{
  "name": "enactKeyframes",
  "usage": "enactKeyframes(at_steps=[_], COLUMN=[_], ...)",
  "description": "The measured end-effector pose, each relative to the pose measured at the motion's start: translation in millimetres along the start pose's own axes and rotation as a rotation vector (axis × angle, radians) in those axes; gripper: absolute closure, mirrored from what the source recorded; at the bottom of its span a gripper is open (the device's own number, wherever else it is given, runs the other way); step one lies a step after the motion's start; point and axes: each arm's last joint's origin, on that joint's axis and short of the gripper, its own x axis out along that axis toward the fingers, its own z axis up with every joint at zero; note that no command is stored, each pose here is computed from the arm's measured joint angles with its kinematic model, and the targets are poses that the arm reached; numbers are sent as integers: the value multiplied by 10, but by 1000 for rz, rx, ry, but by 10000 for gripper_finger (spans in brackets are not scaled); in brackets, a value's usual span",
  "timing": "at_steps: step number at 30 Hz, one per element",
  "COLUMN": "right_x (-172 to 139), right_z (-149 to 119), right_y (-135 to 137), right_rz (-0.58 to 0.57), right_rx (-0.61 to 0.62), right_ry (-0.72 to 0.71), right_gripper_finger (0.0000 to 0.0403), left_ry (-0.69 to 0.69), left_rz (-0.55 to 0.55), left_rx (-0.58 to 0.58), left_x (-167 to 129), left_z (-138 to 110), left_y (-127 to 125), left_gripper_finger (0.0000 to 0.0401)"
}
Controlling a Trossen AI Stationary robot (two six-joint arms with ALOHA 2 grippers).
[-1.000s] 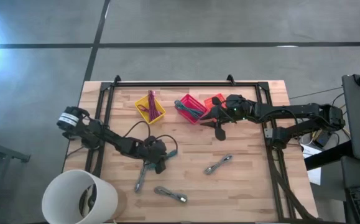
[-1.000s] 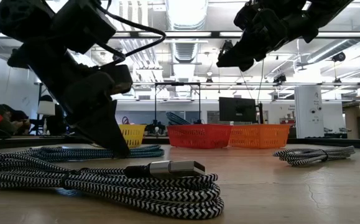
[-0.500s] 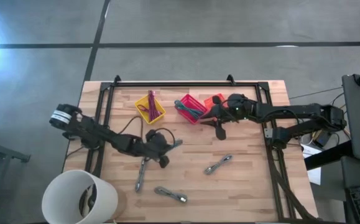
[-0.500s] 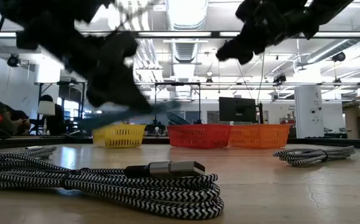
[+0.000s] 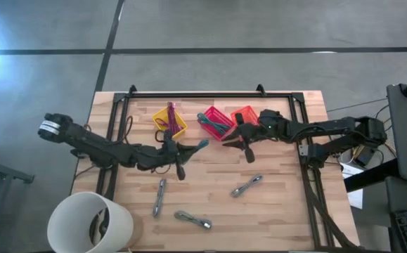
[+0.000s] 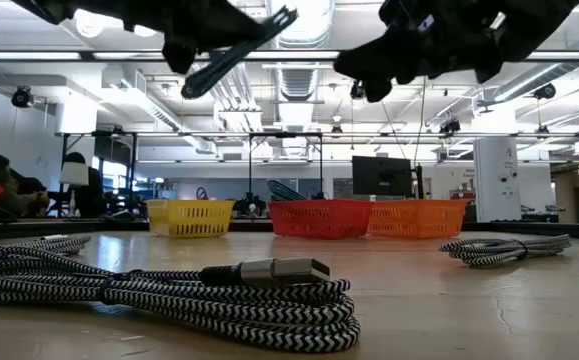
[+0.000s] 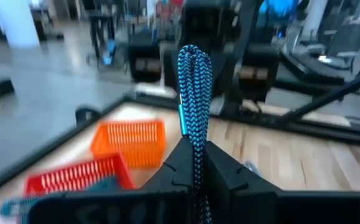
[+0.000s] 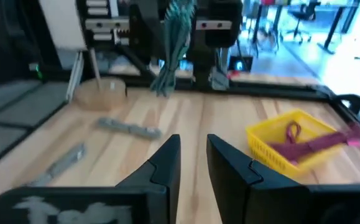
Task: Pick & Place USB Port
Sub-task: Put the black blue USB cable into the red bin
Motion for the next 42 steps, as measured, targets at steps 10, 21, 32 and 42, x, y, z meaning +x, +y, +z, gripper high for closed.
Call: enactKeyframes(at_steps=[10,21,32,42], right_x=[483,801,839,842], right_z=[-181,-108,40,58], right_y=[-34,25,33,30], right_rz=[49,151,153,151], right_rx=[82,72,70,67], right_ry=[-9,-17,-57,-64], right_gripper_finger=[301,276,254,261], left_ry=[-129,-140,-136,-137], left_rz=[-43,-28,-54,-98], left_rx=[65,115,116,104], left_x=[149,283,287,288], left_z=[-21,-122,-130,-130], left_y=[-68,-89,-97,-107], left_gripper_finger=[386,385,385,385])
